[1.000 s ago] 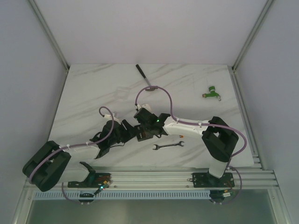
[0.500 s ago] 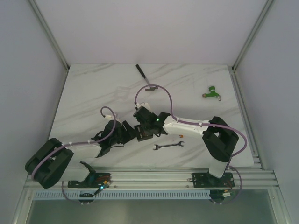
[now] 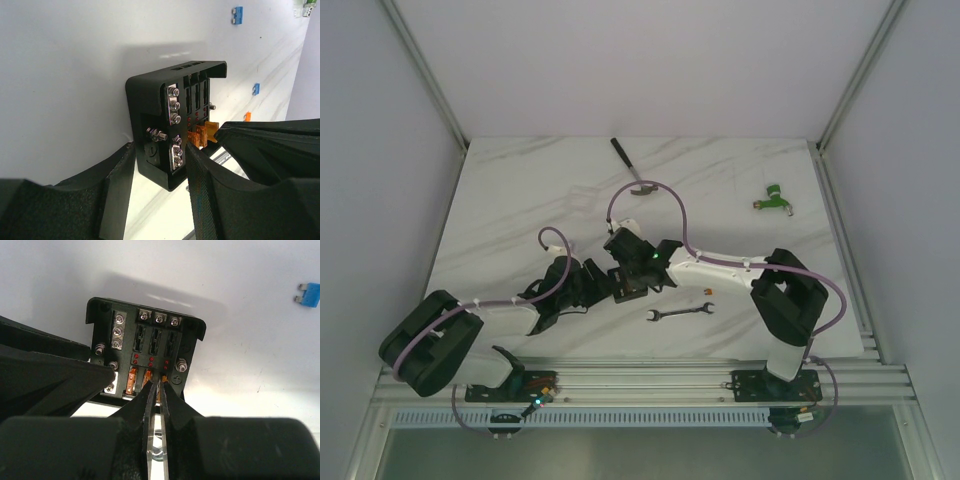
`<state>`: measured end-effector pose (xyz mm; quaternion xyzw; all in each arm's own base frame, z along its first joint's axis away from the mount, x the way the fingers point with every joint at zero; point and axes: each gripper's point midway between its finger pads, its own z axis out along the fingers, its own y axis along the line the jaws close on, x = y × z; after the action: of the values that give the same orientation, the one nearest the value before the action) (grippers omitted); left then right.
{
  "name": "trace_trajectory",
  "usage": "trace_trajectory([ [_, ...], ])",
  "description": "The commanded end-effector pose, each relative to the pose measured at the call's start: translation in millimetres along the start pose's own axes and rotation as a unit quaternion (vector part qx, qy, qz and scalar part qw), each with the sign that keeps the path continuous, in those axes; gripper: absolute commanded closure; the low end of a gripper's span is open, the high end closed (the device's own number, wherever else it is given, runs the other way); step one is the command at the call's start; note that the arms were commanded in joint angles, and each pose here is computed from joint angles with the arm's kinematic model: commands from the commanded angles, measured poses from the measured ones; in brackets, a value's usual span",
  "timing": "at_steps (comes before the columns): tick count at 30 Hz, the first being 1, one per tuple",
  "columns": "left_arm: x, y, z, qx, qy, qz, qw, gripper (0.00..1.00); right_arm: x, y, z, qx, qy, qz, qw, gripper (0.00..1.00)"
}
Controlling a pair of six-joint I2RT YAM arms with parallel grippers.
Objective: Snap on the fuse box
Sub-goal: Install the fuse at the fuse box base.
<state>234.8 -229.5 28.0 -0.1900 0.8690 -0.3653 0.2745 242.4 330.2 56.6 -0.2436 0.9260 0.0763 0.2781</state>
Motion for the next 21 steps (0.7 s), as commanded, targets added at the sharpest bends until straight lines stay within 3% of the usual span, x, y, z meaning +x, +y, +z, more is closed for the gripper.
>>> trace_trajectory([
  [1, 0.5, -2.7, 1.3, 0.003, 0.005, 0.003, 1.000, 0.46, -16.2, 1.5, -8.5, -0.002, -0.015, -0.002, 1.000, 0.86],
  [21, 2.2, -2.2, 3.1, 0.003, 0.009, 0.003, 1.000, 0.47, -1.7, -7.4, 1.9, 0.006, 0.012, 0.024, 1.000, 0.85],
])
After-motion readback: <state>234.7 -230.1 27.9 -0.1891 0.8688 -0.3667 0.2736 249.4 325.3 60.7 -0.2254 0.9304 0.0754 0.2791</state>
